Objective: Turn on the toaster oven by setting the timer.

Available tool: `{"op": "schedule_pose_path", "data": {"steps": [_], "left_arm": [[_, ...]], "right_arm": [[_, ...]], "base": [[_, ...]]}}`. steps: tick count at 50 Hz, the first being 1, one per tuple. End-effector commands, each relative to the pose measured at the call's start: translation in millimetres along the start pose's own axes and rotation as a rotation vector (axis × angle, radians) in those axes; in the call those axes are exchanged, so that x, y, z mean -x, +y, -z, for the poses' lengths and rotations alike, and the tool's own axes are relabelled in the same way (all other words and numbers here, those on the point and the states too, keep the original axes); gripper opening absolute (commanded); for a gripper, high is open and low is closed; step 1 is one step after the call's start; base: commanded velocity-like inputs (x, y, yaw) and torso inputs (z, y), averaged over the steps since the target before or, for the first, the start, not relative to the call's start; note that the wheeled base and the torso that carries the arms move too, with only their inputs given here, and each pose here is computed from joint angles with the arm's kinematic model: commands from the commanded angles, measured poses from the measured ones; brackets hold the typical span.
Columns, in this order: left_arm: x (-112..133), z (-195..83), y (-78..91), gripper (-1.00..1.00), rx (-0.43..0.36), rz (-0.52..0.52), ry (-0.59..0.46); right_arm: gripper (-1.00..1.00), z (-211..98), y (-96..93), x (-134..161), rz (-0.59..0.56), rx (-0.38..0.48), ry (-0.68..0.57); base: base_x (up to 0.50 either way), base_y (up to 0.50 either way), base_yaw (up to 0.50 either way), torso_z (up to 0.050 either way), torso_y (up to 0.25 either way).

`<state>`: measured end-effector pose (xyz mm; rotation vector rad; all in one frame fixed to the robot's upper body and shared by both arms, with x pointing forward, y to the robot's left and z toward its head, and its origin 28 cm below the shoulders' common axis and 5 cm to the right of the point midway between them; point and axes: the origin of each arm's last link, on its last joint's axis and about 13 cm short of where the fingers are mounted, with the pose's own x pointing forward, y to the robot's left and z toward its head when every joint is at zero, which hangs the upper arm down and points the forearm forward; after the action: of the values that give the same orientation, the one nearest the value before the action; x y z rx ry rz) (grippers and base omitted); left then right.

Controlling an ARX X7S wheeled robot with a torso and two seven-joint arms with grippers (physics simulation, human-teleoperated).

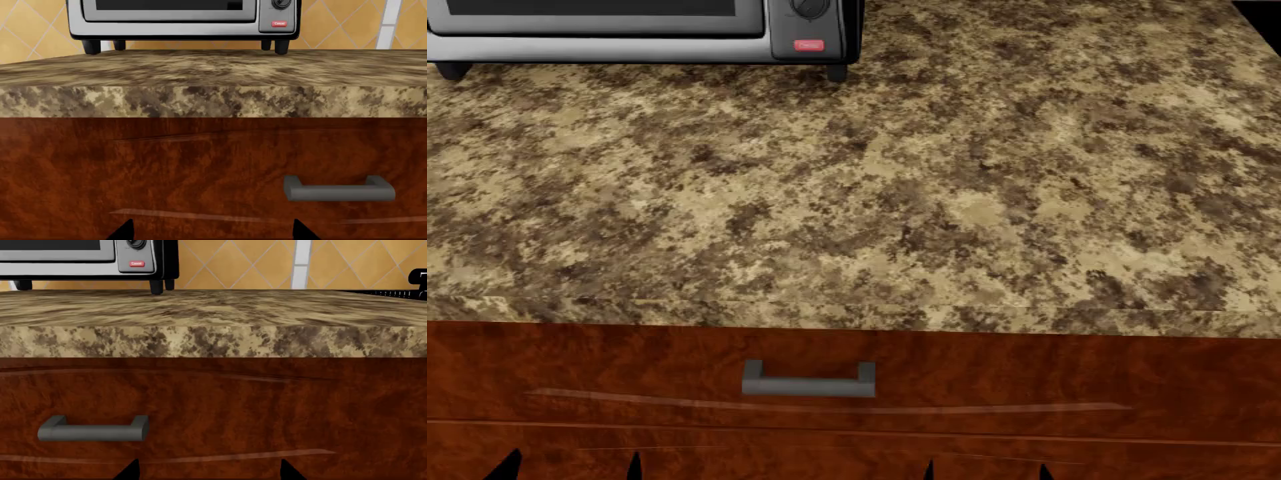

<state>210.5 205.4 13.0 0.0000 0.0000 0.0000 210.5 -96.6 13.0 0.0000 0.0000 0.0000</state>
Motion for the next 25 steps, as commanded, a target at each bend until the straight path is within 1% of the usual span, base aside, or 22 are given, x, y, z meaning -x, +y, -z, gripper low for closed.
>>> {"op": "schedule_pose_path", "data": {"steps": [1, 3, 7, 9, 13, 16, 19, 25], "left_arm": [[0, 1, 0.1, 1.00, 0.000, 0.000, 0.000], [1, 0, 0.0, 1.00, -0.005, 0.000, -0.001], [-1, 1, 1.4, 1.00, 0.005, -0.008, 0.012], [0, 1, 1.4, 1.00, -0.014, -0.003, 0.003], [2, -5, 4.3, 1.00, -0.012, -0.016, 0.002], [4, -9, 5.5, 1.00, -0.028, -0.033, -0.009], [8, -13, 5.8, 1.00, -0.022, -0.021, -0.012], [10, -23, 7.7, 1.00, -0.025, -0.031, -0.015]], "right_arm": [[1.00, 0, 0.1, 0, 0.000, 0.000, 0.000], [1.00, -1, 0.1, -1, -0.012, -0.013, 0.009], [1.00, -2, 1.4, -1, -0.010, 0.008, 0.008], [1.00, -3, 1.4, -1, -0.009, 0.011, 0.007], [1.00, -11, 2.3, 1, -0.005, 0.024, -0.005], [1.00, -13, 2.5, 2, -0.005, 0.030, -0.007], [1.00, -16, 0.8, 3, 0.000, 0.032, -0.010], [1.00, -26, 1.3, 4, 0.004, 0.049, -0.014]], "base": [[0.00, 0.00, 0.00, 0.000, 0.000], [0.00, 0.00, 0.00, 0.000, 0.000], [0.00, 0.00, 0.00, 0.000, 0.000], [0.00, 0.00, 0.00, 0.014, 0.004], [0.00, 0.00, 0.00, 0.050, 0.051], [0.00, 0.00, 0.00, 0.050, 0.053], [0.00, 0.00, 0.00, 0.050, 0.053], [0.00, 0.00, 0.00, 0.050, 0.054]]}}
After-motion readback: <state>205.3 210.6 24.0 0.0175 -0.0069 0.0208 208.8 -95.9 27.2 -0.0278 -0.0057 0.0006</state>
